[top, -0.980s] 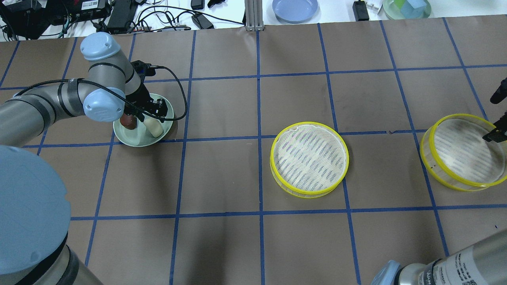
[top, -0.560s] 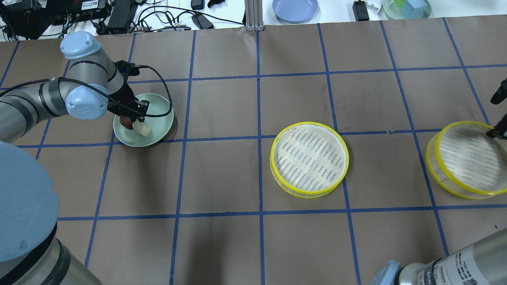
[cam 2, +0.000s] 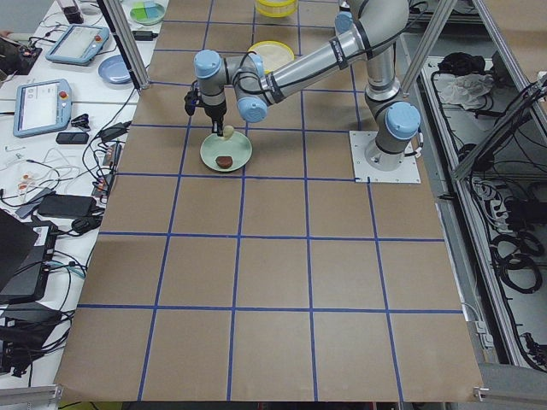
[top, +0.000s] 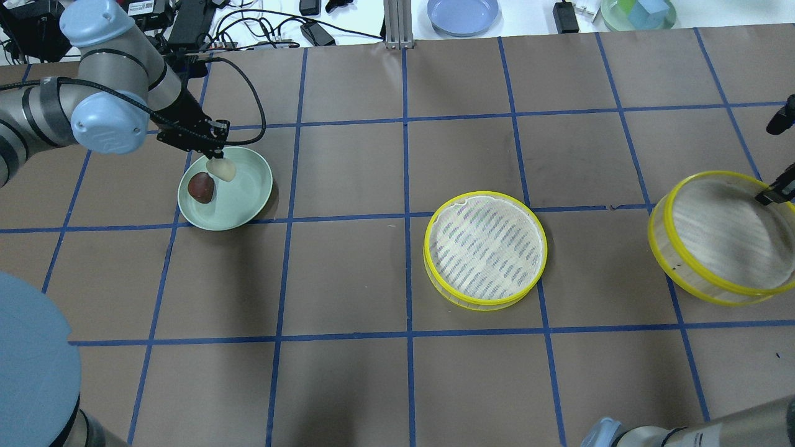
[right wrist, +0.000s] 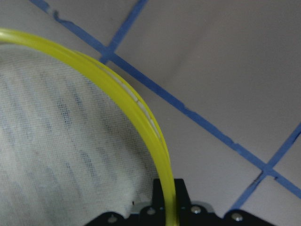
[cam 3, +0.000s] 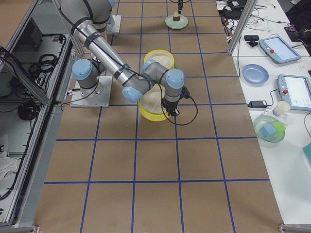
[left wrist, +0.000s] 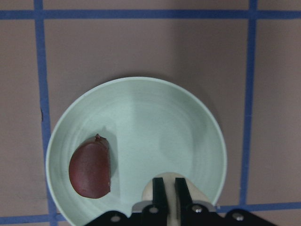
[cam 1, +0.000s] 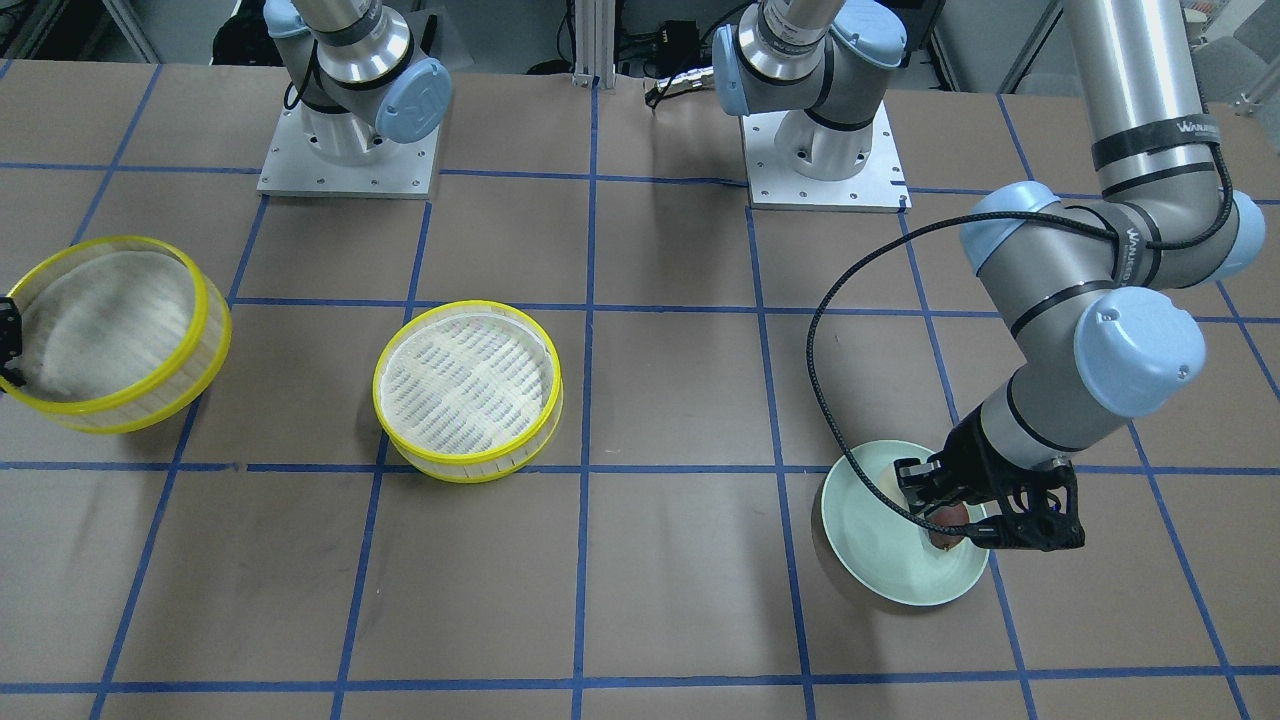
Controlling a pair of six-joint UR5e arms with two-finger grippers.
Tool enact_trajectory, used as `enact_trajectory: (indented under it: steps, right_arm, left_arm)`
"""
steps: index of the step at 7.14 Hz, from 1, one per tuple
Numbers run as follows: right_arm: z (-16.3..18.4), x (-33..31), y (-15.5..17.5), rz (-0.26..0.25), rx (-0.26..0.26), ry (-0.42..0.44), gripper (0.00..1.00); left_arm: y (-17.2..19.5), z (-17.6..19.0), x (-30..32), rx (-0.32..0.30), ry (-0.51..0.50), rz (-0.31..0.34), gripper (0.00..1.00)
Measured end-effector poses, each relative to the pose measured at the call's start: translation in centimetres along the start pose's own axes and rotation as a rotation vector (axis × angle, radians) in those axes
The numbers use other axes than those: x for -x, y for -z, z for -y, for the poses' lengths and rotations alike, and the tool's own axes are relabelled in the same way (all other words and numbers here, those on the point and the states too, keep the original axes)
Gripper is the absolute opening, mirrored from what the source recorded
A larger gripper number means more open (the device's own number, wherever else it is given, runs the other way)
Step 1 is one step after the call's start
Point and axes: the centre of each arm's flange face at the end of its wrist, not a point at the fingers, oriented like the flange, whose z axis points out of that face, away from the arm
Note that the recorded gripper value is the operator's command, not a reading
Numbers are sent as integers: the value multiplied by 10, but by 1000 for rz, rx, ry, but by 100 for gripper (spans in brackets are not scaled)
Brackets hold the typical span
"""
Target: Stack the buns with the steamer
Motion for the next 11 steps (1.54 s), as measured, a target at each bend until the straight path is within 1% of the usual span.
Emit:
enact_trajectory:
  steps: [1, 2, 3, 4, 5, 7, 8, 10, 11]
  right_arm:
    - [28, 39, 18, 28, 16, -59, 0]
    - [52, 78, 34, 44, 32, -108, 0]
    - [67, 107, 44, 48, 43, -136, 0]
    - [73, 120, 48, 50, 50, -145, 0]
    - [75, 126, 49, 52, 54, -149, 0]
    - [76, 128, 49, 54, 58, -151, 0]
    - [76, 128, 48, 56, 59, -150, 0]
    - [76, 128, 47, 58, 59, -151, 0]
    - [76, 128, 46, 60, 60, -151, 0]
  left_arm:
    - [18, -5, -39, -25, 39, -28, 0]
    - [28, -13, -85, -40, 73, -54, 0]
    - [33, -25, -129, -46, 88, -70, 0]
    - [31, -37, -168, -41, 102, -90, 0]
    - [24, -49, -207, -34, 116, -143, 0]
    - [6, -68, -259, -12, 148, -286, 0]
    - [-8, -82, -279, 3, 143, -318, 0]
    - [-41, -113, -314, 48, 93, -322, 0]
    - [-53, -128, -330, 70, 70, -314, 26]
